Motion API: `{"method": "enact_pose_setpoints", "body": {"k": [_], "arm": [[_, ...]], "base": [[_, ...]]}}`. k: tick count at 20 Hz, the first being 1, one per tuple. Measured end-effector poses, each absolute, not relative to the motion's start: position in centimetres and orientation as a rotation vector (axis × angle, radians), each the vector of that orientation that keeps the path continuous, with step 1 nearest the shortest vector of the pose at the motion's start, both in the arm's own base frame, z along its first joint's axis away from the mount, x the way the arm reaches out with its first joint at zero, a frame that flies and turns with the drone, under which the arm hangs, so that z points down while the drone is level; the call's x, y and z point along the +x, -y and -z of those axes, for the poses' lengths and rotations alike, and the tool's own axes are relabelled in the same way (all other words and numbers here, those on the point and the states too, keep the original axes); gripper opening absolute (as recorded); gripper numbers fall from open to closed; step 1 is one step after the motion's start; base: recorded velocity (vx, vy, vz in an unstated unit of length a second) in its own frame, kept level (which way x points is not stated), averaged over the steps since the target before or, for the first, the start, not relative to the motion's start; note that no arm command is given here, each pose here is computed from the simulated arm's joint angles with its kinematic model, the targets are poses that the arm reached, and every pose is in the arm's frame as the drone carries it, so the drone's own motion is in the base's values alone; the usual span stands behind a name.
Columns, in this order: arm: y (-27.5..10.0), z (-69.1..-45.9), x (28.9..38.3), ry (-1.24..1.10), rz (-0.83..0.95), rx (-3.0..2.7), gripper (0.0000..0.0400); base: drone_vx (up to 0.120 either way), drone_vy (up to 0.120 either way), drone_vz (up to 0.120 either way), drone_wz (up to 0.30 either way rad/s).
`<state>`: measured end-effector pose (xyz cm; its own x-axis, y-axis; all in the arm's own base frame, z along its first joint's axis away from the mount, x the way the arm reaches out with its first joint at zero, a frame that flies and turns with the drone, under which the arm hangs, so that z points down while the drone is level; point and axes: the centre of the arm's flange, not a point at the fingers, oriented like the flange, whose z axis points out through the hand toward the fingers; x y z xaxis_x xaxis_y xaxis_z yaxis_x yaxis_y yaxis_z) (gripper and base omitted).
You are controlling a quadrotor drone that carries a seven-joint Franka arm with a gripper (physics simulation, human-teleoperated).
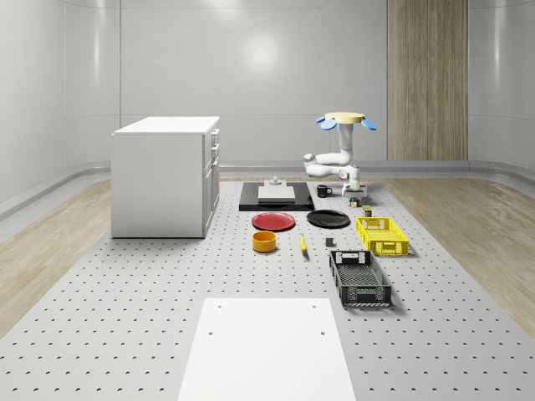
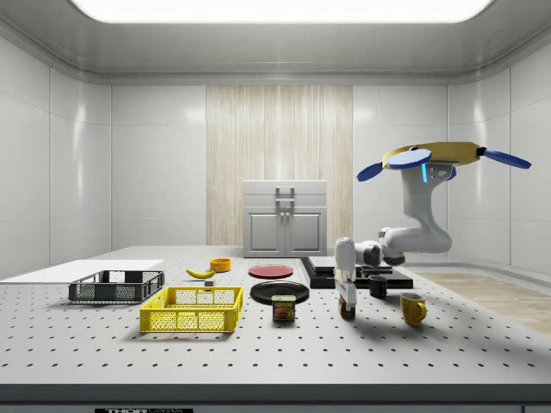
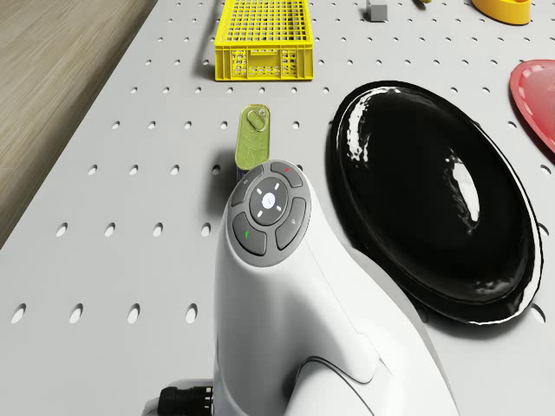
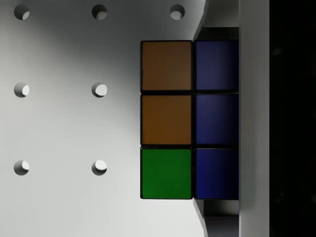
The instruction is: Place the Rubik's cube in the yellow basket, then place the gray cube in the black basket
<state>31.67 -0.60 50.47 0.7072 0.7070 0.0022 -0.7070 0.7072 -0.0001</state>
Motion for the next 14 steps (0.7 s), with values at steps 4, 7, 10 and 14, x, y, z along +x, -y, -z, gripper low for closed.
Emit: {"method": "enact_pose_setpoints", "body": {"k": [4,7,10,14], "arm": [[0.6,-49.1,31.67,0.002,-0.785,0.001,0.0325],[0.6,-48.5,31.67,0.002,-0.785,0.001,0.0325],[0.6,-48.2,31.67,0.002,-0.785,0.001,0.0325],[0.6,-48.0,31.67,0.002,-0.785,0.001,0.0325]], "base": [[0.000,0.000,0.120,0.000],[0.000,0.000,0.120,0.000],[0.000,0.000,0.120,0.000],[0.000,0.000,0.120,0.000]]}}
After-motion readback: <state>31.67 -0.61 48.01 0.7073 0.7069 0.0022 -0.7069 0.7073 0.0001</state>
